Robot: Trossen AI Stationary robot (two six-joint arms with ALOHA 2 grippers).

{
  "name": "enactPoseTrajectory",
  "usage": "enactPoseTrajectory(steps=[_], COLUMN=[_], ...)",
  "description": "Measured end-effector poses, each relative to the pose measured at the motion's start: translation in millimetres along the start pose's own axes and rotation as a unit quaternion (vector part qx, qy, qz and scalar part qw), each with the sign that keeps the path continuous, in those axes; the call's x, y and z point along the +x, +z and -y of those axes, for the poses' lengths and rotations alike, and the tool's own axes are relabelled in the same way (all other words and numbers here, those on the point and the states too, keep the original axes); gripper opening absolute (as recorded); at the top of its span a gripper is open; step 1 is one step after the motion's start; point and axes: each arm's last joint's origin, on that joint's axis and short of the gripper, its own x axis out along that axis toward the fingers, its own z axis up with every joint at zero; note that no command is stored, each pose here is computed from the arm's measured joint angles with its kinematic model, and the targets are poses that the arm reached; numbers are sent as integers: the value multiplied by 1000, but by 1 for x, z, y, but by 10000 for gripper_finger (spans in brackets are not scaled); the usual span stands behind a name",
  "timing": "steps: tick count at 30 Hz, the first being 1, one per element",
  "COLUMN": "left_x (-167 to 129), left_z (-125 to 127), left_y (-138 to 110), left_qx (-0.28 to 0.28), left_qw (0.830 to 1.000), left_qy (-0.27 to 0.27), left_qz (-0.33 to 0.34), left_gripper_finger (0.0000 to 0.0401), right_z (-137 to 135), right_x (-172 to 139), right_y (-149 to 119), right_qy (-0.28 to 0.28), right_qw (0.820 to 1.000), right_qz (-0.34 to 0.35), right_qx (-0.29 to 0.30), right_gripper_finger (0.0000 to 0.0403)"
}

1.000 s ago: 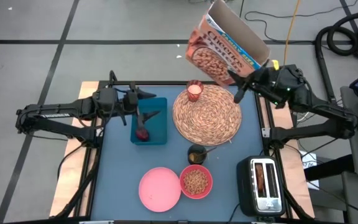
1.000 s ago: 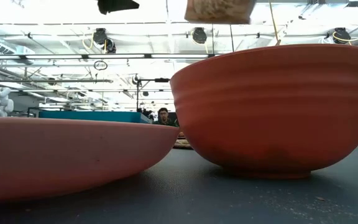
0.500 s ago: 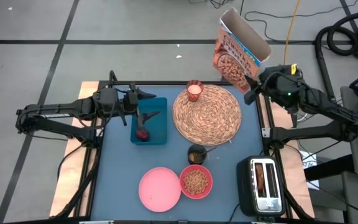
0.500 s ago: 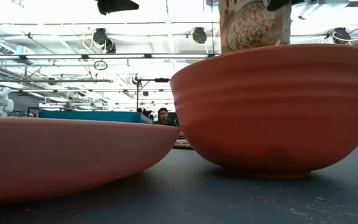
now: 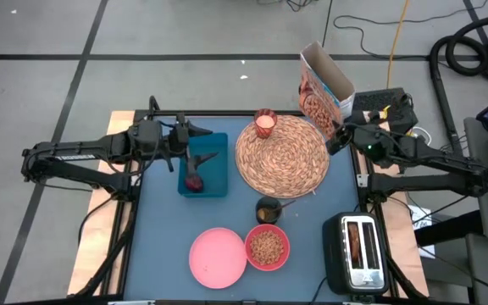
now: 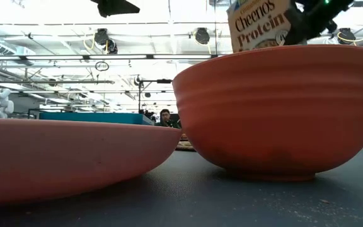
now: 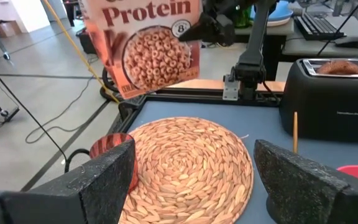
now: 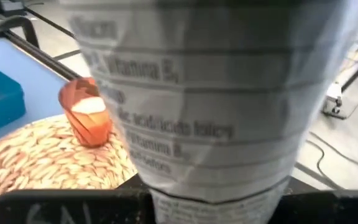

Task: Arrange a breakfast setting
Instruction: Pour the cereal into the pink bowl

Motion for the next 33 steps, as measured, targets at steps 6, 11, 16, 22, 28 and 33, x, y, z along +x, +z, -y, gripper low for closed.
enactPoseTrajectory(steps=[6, 11, 16, 22, 28, 33], left_x=[0, 0, 0, 0, 0, 0], left_z=[0, 0, 0, 0, 0, 0], left_y=[0, 0, 0, 0, 0, 0], left_qx=[0, 0, 0, -2, -4, -11], left_qw=[1000, 1000, 1000, 1000, 1000, 1000], left_qy=[0, 0, 0, 0, 0, 0], left_qz=[-1, -1, -1, -1, -1, -1], left_gripper_finger=[333, 333, 333, 333, 333, 333], right_z=[5, 6, 8, 10, 10, 7], right_x=[2, 5, 6, 6, 10, 18], right_y=[-24, -40, -59, -62, -75, -98], right_qy=[-27, -29, -43, -63, -94, -115], right_qw=[1000, 999, 997, 996, 990, 985], right_qz=[-2, -14, -55, -56, -67, -93], right_qx=[6, 26, 30, 41, 85, 92], right_gripper_finger=[95, 95, 95, 95, 94, 94])
